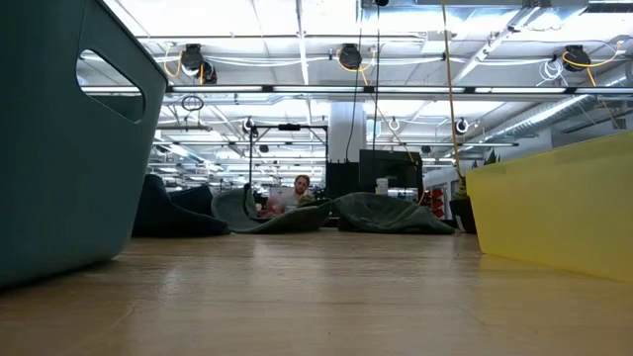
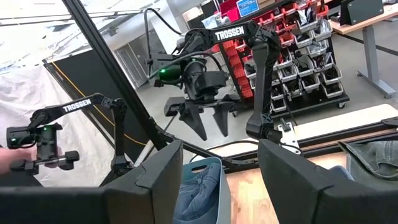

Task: Pick & Place hat
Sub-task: Put the dark blue cap into the blue bin

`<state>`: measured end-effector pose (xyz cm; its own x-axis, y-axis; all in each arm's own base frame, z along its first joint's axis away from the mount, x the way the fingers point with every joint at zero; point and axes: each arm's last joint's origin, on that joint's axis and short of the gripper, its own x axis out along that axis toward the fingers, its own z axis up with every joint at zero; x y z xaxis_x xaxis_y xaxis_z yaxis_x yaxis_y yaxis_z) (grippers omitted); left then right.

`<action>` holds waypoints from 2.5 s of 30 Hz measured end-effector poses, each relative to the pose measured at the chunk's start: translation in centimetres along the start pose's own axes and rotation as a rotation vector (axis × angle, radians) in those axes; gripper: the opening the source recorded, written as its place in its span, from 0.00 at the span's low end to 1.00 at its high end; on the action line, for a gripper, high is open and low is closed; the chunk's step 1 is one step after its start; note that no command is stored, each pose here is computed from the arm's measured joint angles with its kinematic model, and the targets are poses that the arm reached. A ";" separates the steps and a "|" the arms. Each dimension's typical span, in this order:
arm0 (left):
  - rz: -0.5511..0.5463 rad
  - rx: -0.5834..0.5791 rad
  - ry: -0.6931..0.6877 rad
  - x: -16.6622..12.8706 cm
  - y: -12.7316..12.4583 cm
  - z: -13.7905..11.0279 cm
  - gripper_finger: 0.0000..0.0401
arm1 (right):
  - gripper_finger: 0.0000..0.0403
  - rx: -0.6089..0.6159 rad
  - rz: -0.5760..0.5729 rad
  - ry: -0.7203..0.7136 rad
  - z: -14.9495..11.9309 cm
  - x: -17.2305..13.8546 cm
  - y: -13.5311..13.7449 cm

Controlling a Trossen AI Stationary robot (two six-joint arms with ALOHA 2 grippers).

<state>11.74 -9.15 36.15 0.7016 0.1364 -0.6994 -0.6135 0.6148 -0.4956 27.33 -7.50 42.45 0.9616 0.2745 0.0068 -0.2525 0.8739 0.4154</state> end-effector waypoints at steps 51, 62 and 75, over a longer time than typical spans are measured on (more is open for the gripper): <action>0.585 0.810 0.627 12.7 3.3 7.1 0.66 | 0.49 -0.021 0.012 -0.028 0.3 0.0 0.1; 0.622 0.857 0.706 16.9 5.1 5.0 0.66 | 0.49 -0.016 0.013 -0.020 0.2 0.0 0.1; 0.619 0.824 0.738 19.4 8.2 1.9 0.66 | 0.49 -0.026 0.013 -0.020 0.2 0.0 0.1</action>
<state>21.02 0.04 19.49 -0.1518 0.2725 -0.9501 -0.1729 0.9391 0.2969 27.33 -7.48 42.71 0.9601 0.2779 0.0306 -0.2673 0.8804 0.3917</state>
